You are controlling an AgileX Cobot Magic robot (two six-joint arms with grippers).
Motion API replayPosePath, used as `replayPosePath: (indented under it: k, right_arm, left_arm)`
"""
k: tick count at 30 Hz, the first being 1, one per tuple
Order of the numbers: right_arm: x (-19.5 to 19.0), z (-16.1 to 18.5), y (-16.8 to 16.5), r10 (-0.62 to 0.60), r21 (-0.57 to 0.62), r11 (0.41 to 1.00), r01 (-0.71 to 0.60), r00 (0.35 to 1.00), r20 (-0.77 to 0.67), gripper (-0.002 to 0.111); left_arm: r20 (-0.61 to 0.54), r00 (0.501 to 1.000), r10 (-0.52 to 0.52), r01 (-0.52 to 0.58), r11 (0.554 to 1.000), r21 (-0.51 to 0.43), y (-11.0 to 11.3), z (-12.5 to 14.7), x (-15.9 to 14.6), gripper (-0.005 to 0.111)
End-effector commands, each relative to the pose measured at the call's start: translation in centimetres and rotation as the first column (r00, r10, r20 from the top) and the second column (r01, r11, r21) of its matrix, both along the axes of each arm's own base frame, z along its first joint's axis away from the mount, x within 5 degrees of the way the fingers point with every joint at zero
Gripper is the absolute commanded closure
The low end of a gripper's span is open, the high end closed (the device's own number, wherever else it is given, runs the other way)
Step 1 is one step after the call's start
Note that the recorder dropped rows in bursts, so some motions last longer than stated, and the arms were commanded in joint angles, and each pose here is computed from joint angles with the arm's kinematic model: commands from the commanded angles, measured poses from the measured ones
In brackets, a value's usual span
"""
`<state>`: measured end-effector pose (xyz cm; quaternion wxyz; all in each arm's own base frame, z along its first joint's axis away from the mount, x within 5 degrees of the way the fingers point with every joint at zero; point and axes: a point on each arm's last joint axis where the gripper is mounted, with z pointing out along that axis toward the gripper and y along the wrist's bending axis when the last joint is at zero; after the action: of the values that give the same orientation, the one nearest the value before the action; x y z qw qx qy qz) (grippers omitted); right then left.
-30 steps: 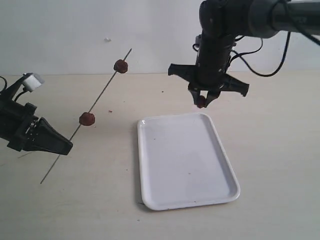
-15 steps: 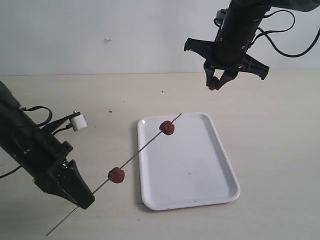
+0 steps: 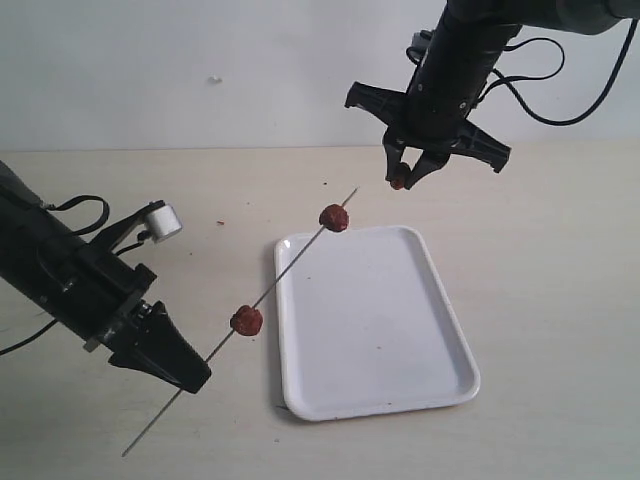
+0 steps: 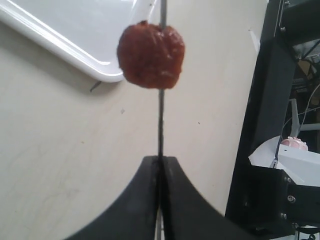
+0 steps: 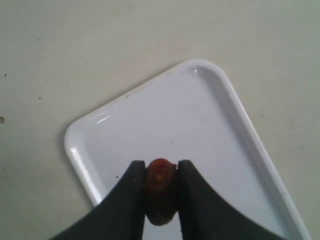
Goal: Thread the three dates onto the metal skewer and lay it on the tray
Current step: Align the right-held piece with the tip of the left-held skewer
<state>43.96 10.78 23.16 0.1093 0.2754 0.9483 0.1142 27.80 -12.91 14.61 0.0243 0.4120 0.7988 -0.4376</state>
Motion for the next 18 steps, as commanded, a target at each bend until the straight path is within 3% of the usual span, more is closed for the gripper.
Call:
replayPosePath:
  k: [1, 18]
  right_arm:
    - [0.2, 0.2, 0.8, 0.013, 0.019, 1.0, -0.013, 0.999, 0.034, 0.088]
    - [-0.5, 0.3, 2.6, 0.048, 0.04, 0.998, -0.049, 0.999, 0.017, 0.088]
  left_arm:
    - [-0.019, 0.999, 0.025, -0.025, 1.0, -0.008, -0.3, 0.5, 0.1, 0.107]
    - [-0.084, 0.994, 0.071, -0.067, 0.996, 0.051, -0.2, 0.3, 0.4, 0.107]
